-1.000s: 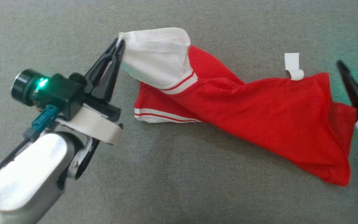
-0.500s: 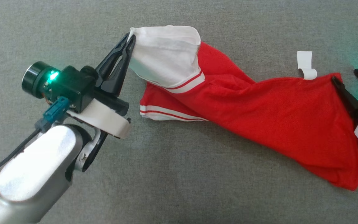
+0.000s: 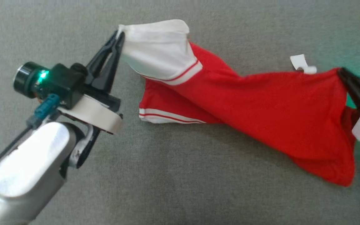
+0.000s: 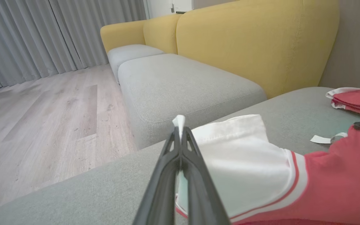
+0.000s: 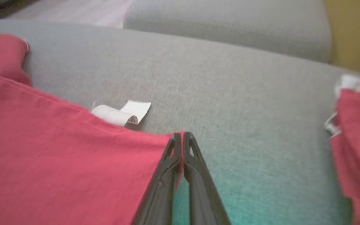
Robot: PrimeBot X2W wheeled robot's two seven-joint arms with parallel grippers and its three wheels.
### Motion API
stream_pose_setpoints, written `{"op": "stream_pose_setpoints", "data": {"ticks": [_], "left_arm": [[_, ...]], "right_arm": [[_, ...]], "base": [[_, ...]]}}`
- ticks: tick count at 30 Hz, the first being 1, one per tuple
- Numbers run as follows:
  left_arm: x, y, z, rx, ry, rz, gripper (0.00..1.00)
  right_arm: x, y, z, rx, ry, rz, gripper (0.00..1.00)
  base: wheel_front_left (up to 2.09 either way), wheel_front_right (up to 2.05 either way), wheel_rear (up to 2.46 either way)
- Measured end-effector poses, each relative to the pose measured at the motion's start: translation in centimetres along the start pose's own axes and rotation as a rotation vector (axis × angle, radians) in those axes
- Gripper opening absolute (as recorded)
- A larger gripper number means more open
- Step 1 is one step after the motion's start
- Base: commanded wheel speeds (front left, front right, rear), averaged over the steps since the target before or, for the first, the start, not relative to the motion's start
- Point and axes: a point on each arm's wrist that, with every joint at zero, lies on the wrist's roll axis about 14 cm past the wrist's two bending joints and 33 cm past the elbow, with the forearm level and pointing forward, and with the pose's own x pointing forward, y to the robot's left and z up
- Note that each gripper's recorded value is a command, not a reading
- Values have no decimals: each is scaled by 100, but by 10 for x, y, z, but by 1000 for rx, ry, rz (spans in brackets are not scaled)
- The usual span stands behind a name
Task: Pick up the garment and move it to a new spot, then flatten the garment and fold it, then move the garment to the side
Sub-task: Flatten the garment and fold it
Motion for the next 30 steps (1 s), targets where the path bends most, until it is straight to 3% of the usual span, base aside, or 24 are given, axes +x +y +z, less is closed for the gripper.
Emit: {"op": "stream_pose_setpoints", "data": {"ticks": [9,10,18,20,26,30], "left_arm": [[-14,20,73,58,-172,45,0],[-14,20,73,58,-172,45,0],[-53,21,210,211,-452,64,0],[-59,20,222,222,-475,67,0],[-94,-3,293,278,-627,39,0],[-95,-10,316,301,-656,24,0]], "right_arm": [[-48,-12,128,-81,-404,-59,0],[-48,-12,128,-81,-404,-59,0],[-154,-18,221,-210,-688,-148,0],[-165,-17,227,-223,-713,-158,0],[-248,-23,276,-323,-880,-261,0],[-267,-28,303,-384,-920,-315,0]], "base": [[0,0,0],[0,0,0],[0,0,0],[0,0,0],[0,0,0],[0,0,0]]}}
